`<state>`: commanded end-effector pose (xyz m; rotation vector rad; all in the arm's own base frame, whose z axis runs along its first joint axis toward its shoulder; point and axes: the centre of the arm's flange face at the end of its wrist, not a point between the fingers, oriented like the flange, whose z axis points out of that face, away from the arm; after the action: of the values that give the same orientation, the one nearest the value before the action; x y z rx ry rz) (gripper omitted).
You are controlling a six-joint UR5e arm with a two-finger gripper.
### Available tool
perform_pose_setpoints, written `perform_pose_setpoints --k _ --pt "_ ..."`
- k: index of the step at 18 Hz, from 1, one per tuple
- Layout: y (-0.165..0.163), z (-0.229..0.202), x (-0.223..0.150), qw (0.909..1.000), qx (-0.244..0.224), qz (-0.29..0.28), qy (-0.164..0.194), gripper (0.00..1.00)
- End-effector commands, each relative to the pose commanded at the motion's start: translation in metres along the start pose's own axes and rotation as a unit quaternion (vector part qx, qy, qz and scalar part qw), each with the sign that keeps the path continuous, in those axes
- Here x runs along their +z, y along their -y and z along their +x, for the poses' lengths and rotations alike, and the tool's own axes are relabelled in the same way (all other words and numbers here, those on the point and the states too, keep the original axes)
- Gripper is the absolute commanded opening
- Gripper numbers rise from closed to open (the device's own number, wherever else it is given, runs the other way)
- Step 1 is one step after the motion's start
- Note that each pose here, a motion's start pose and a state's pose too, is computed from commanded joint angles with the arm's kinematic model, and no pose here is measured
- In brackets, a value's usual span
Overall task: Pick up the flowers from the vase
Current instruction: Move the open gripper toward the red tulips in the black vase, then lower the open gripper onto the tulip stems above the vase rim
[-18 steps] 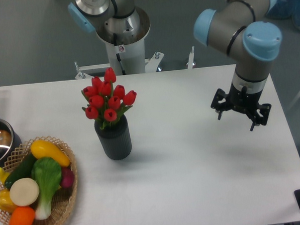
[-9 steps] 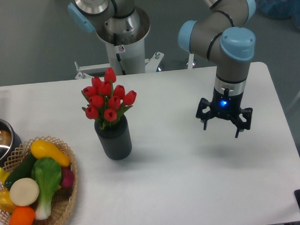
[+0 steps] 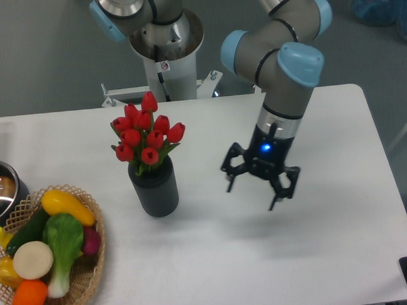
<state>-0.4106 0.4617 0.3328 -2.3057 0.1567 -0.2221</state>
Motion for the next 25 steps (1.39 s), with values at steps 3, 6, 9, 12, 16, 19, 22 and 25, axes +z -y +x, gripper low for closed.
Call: perform_pose_setpoints --k 3,6,9,12,16,19,22,25 --pt "0.015 0.004 0.004 0.9999 0.014 0.004 -0.003 1.0" --pt "0.013 0.008 0.003 0.9998 0.017 0.003 -0.004 1.0" --pt "0.007 0.007 0.004 0.9994 0.034 0.004 -0.007 1.0" --pt "-0.014 0.002 -0.003 0.9978 0.062 0.022 -0.011 1.0" --pt "-0.049 0.011 -0.031 0.9959 0.073 0.052 -0.003 1.0" --pt "-0.066 0.021 -0.042 0.9937 0.07 0.087 -0.004 1.0" --pt "-0.074 0.038 -0.045 0.994 0.063 0.09 -0.005 1.0" --pt "-0.08 0.063 -0.049 0.9932 0.063 0.097 -0.006 1.0"
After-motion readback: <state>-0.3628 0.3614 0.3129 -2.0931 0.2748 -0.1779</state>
